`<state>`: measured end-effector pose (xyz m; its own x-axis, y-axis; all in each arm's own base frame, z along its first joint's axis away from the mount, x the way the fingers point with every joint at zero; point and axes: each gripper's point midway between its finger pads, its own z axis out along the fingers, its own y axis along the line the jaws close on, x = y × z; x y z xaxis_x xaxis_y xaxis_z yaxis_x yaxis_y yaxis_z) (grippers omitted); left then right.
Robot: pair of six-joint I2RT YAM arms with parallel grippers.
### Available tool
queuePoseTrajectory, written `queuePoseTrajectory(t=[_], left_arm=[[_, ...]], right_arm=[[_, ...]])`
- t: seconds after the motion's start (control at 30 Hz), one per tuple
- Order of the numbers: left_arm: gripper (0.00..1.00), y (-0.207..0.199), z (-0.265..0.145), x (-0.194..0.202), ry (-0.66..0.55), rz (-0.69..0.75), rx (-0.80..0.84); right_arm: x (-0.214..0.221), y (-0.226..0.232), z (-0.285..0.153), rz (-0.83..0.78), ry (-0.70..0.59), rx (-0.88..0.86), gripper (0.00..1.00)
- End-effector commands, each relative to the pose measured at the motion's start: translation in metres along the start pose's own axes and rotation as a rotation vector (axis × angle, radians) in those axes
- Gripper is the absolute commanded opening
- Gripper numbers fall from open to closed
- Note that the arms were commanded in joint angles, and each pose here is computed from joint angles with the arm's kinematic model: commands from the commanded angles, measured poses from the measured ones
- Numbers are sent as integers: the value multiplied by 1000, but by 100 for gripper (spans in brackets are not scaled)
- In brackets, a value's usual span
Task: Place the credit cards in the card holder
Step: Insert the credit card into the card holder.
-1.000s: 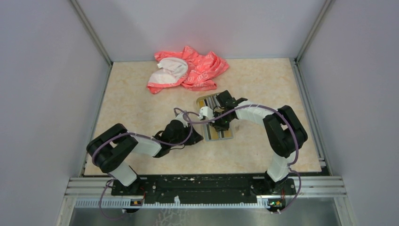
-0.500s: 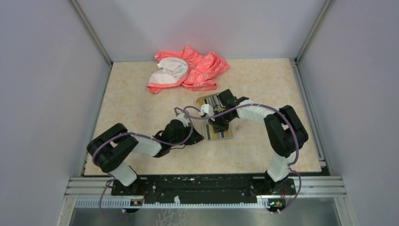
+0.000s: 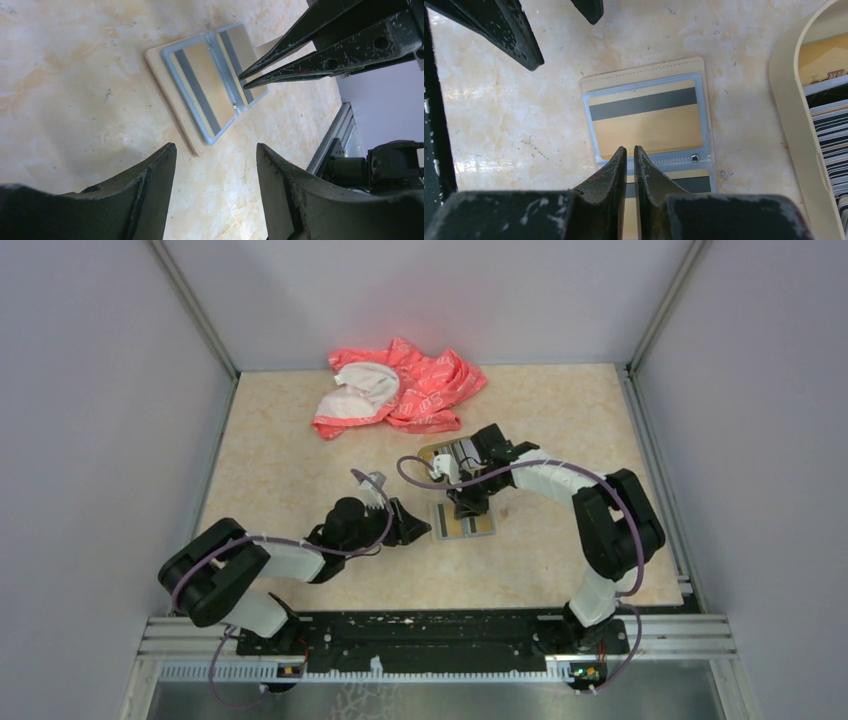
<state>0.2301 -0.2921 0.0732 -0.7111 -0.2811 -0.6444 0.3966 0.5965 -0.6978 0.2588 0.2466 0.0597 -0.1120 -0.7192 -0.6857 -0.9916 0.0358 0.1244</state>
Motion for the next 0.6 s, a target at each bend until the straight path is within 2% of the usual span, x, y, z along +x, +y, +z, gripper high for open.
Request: queuePoseTrajectory(t=[0.0,0.03,0.17,0.23,0.57], left_arm=[[65,-9,-2,-1,12,-65,122],[63,-9,-2,0,14,-74,142],[45,-13,3,7,38,-91,200],[42,-14,6,10,51,-103,216],[43,-8,18,13,83,-127,188]], right_arm=[[-3,-16,7,4,25,50,11],[0,-17,8,13,33,51,11],[9,-19,14,42,61,51,10],[12,-20,17,57,74,47,10],[33,-20,25,103,156,27,9]])
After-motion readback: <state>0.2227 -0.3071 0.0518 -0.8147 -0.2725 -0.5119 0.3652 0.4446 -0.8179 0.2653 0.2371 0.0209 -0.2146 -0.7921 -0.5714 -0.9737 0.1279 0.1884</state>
